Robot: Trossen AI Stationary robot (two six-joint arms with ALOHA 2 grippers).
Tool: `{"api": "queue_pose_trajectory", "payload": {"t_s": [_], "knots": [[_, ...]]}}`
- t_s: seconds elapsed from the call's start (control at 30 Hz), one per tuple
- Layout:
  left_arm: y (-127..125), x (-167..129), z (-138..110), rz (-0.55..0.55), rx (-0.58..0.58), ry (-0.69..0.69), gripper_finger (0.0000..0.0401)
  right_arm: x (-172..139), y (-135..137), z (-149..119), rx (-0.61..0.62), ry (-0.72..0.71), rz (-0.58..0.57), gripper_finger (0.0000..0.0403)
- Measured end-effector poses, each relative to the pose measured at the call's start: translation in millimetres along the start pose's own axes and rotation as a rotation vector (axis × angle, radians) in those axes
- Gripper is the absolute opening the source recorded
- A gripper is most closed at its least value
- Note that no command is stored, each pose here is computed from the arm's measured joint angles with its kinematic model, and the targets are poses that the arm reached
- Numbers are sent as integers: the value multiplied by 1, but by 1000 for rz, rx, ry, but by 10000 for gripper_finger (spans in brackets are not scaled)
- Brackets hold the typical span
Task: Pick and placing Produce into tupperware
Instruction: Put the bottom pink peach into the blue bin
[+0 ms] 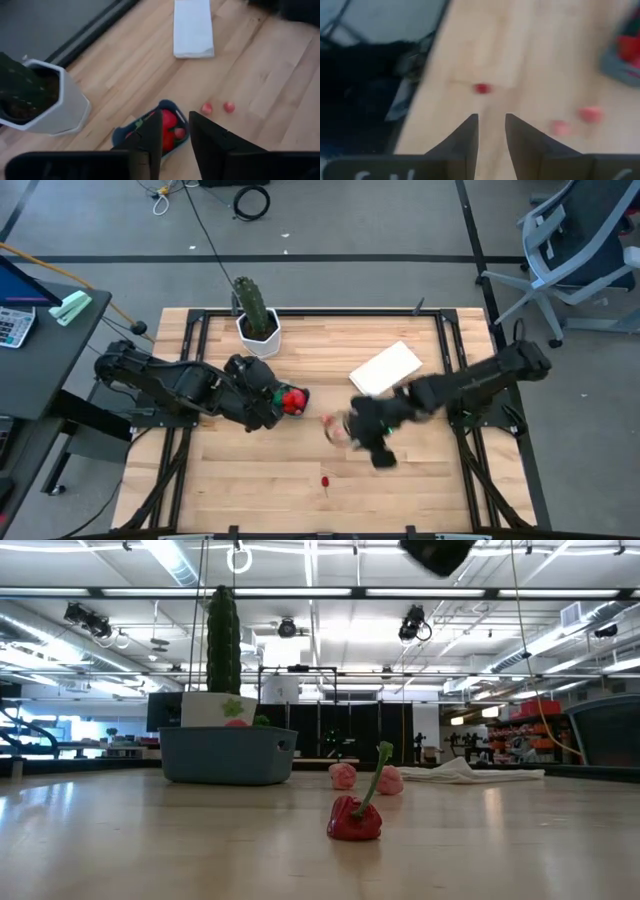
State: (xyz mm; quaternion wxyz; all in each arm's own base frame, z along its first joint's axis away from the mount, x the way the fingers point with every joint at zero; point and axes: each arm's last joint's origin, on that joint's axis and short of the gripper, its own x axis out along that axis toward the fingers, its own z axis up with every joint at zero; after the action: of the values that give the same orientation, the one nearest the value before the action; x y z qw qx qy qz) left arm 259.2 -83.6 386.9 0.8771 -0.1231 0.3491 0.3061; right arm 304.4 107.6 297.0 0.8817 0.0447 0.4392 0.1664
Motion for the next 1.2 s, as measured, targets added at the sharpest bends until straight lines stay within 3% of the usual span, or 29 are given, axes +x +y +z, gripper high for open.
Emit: {"api": "queue_pose_trajectory", "payload": {"t_s": [0.1, 0.2, 0.33, 0.43, 0.63, 0.77, 0.9, 1.2], "knots": [[-9, 14, -3, -7, 47, 68, 122, 6, 36, -9, -75, 18, 13, 107], [-21, 30, -9, -4, 99, 135, 144, 12, 61, -20, -108, 25, -64, 116], [-40, 59, -19, 42, 161, 191, 170, 18, 77, -28, -78, -6, -196, 138], [-53, 79, -28, 57, 171, 243, 184, 26, 78, -30, 0, -4, -226, 162], [-85, 110, -44, -71, 142, 350, 196, 51, 68, -34, 13, 72, -269, 212], [-99, 124, -57, -94, 167, 394, 196, 71, 50, -35, 33, 115, -375, 233], [-109, 132, -73, -70, 151, 434, 192, 95, 31, -38, 21, 159, -470, 238], [-131, 125, -105, -78, 161, 486, 196, 137, -13, -46, -21, 281, -539, 229]]}}
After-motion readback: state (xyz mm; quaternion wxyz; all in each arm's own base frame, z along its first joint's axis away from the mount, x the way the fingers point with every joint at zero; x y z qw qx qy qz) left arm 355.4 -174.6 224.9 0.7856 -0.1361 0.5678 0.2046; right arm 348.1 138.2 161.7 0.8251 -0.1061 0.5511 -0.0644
